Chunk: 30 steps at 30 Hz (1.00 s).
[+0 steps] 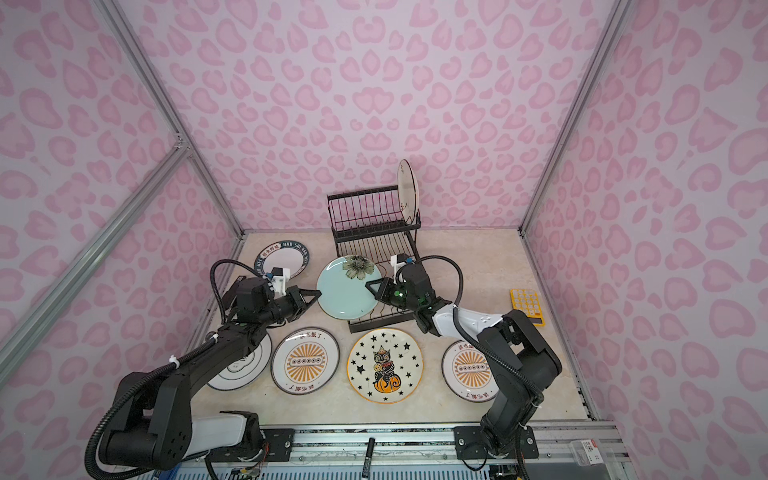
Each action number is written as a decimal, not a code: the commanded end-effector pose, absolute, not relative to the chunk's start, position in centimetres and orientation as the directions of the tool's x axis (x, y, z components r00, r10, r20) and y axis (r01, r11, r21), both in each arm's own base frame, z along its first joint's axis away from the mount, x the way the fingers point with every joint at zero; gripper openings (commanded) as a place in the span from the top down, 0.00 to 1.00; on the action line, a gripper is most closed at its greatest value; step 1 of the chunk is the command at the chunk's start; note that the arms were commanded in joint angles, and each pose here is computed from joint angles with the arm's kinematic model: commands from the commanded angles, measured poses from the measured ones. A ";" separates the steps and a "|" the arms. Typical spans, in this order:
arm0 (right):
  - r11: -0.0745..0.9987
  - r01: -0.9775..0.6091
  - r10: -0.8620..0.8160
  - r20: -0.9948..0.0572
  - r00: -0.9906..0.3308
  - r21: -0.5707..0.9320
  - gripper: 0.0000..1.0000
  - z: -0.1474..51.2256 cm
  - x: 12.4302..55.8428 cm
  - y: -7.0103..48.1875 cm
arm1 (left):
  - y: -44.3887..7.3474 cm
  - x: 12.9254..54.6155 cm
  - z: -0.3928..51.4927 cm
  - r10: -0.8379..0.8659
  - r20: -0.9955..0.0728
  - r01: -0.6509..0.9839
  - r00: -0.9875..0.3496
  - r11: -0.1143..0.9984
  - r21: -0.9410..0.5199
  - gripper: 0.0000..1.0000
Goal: Load the plates into the dish rack
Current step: 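Lift the teal plate with the left gripper while the right gripper reaches toward it, then close the right gripper on the teal plate's rim beside the left gripper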
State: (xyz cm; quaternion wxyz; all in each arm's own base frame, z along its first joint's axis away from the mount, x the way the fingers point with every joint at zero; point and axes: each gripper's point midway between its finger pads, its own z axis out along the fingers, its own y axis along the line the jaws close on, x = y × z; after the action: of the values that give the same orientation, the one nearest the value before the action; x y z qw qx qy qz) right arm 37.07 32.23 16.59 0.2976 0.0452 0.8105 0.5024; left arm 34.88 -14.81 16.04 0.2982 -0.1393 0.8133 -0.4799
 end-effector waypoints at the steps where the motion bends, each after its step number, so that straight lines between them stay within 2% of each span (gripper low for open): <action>1: 0.482 -0.287 0.316 -0.469 -0.825 0.828 0.99 16.6 36.2 32.8 | -15.5 35.4 18.6 -0.486 -0.409 0.152 -0.772 0.484 -0.862 0.96; 5: 0.477 -0.289 0.319 -0.470 -0.823 0.830 1.00 16.8 36.3 32.6 | -15.5 35.4 18.7 -0.481 -0.410 0.148 -0.775 0.493 -0.858 0.93; 11: 0.474 -0.285 0.336 -0.471 -0.816 0.833 1.00 17.2 36.4 31.9 | -15.2 35.4 18.4 -0.479 -0.410 0.129 -0.776 0.516 -0.847 0.72; 18: 0.478 -0.284 0.352 -0.478 -0.805 0.831 1.00 17.6 36.6 31.1 | -15.2 35.3 18.4 -0.466 -0.416 0.131 -0.781 0.529 -0.838 0.56; 22: 0.490 -0.286 0.353 -0.488 -0.798 0.823 1.00 17.7 36.7 30.6 | -15.4 35.2 18.5 -0.453 -0.421 0.140 -0.786 0.533 -0.835 0.52; 30: 0.475 -0.288 0.365 -0.484 -0.795 0.831 1.00 18.2 37.0 30.2 | -16.2 35.0 16.5 -0.406 -0.385 0.106 -0.829 0.561 -0.821 0.52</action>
State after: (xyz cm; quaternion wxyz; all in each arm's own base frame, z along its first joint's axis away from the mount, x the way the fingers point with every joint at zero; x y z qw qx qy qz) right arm 36.69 29.64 15.69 0.2945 0.0421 0.8251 0.4802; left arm 35.13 -15.79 16.70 0.2841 -0.1040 0.8336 -0.4621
